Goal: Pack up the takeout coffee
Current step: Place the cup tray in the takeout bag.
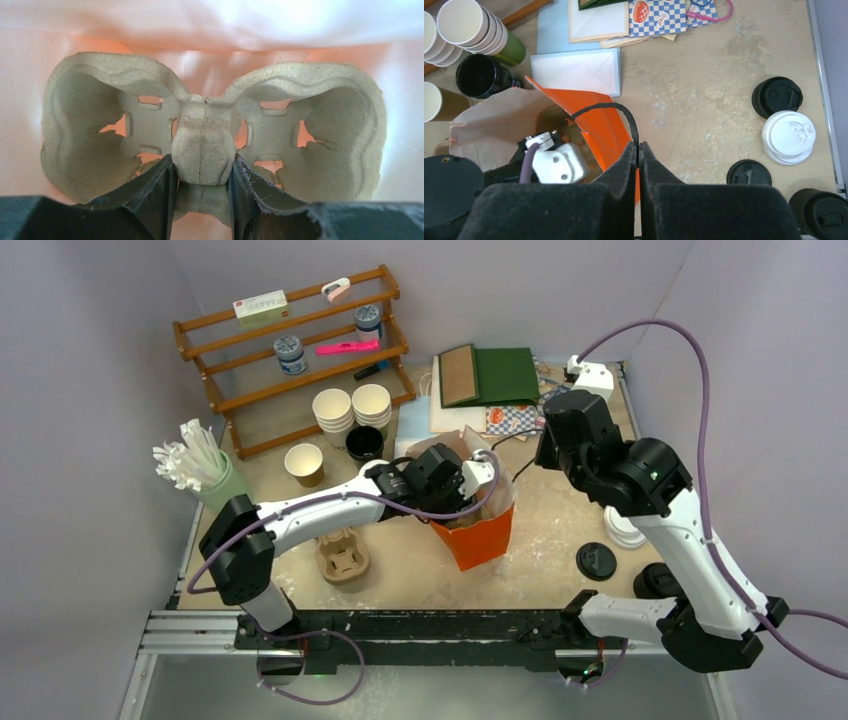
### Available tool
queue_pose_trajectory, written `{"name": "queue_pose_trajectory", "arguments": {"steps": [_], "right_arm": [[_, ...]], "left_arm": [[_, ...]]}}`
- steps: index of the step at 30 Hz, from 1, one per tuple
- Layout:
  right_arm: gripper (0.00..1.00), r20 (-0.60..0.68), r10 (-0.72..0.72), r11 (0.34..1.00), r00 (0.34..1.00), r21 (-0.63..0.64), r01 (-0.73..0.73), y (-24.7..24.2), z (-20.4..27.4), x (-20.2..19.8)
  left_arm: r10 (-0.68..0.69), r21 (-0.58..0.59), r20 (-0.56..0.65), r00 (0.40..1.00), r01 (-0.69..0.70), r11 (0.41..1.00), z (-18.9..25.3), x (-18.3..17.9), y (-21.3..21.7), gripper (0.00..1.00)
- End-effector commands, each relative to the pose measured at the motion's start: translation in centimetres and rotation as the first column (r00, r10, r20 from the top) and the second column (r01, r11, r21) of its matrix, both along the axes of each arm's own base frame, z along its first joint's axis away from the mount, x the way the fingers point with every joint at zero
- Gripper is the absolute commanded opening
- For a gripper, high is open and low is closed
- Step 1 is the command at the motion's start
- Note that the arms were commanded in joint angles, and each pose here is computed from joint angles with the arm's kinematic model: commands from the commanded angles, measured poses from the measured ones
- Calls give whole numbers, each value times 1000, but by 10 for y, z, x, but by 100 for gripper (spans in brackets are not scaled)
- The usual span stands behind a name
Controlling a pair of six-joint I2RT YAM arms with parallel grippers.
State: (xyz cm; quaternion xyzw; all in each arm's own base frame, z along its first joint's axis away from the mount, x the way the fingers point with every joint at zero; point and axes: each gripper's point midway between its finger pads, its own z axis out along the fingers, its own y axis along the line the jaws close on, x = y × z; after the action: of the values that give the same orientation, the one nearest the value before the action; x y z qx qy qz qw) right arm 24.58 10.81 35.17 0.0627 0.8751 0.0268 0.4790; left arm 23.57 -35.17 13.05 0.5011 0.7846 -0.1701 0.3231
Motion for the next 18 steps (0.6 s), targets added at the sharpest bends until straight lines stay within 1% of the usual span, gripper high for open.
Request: {"name": "queue_pose_trajectory", "arguments": {"steps": [1, 5, 10, 15, 18], "right_arm": [[0, 64, -12, 999, 998, 33, 10, -7, 16, -1], [0, 62, -11, 999, 998, 32, 9, -5, 17, 0], [0, 69, -17, 1000, 997, 26, 15, -8, 18, 0], [0, 78, -24, 999, 997, 23, 22, -10, 21, 0], [0, 79, -22, 1000, 997, 24, 20, -9, 21, 0]], "left_arm": [[-27, 56, -20, 999, 28, 998, -19, -6, 0, 35], [-38, 71, -42, 998, 41, 997, -28, -7, -5, 35], [-45, 144, -75, 996, 55, 988, -42, -9, -4, 35], [-54, 144, -90, 994, 67, 987, -46, -10, -8, 36], [-53, 166, -115, 992, 72, 983, -52, -11, -9, 36]]}}
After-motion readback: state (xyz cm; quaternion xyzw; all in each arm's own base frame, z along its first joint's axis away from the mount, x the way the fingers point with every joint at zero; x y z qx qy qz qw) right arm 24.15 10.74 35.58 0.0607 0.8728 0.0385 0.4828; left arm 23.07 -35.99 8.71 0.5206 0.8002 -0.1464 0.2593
